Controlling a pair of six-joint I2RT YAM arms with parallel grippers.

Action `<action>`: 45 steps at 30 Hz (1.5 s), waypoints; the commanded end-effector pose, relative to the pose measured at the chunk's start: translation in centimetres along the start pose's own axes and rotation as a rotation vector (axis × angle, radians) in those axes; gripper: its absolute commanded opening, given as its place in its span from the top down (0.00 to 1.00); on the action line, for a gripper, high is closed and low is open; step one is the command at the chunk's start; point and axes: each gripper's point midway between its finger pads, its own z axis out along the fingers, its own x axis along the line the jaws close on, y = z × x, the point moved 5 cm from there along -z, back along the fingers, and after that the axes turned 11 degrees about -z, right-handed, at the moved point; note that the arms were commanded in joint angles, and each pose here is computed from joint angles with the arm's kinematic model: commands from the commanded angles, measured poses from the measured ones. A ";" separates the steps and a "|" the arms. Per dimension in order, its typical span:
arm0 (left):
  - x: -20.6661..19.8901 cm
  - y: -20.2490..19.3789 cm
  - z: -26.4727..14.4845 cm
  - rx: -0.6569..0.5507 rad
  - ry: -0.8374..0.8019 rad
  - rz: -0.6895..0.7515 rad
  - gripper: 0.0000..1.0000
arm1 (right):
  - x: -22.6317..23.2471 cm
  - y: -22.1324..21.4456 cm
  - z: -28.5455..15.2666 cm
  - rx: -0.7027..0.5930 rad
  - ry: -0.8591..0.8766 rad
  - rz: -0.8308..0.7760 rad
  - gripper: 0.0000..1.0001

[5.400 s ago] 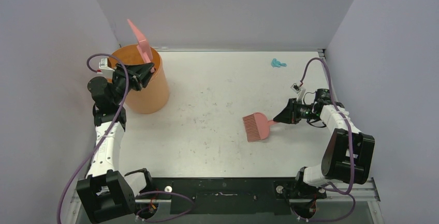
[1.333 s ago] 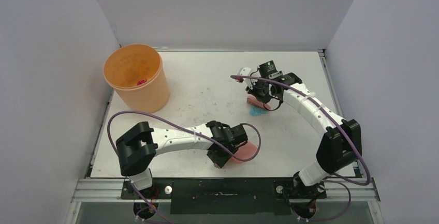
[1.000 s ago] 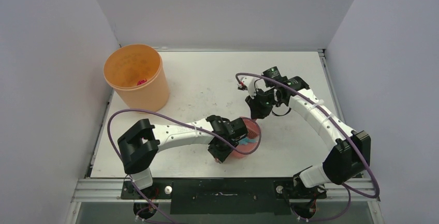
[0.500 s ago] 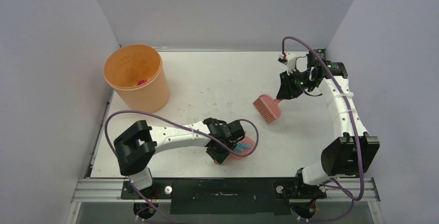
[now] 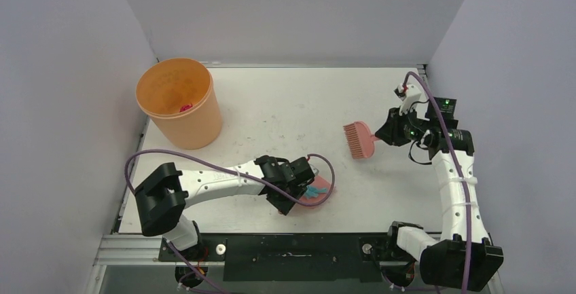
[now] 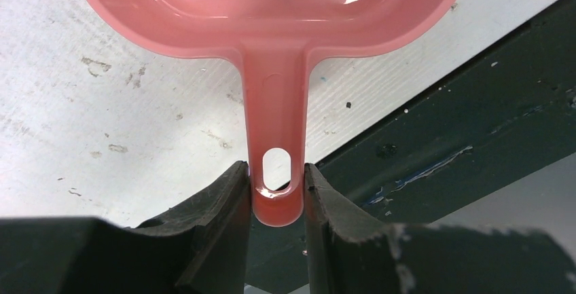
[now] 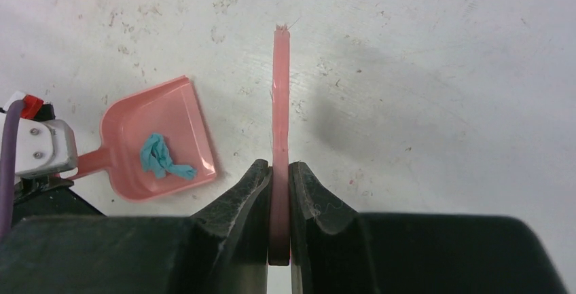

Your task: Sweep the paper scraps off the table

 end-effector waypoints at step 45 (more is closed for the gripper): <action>9.6 14.0 -16.7 -0.552 -0.289 -0.440 1.00 | 0.5 -6.1 5.0 -0.178 0.299 0.199 0.95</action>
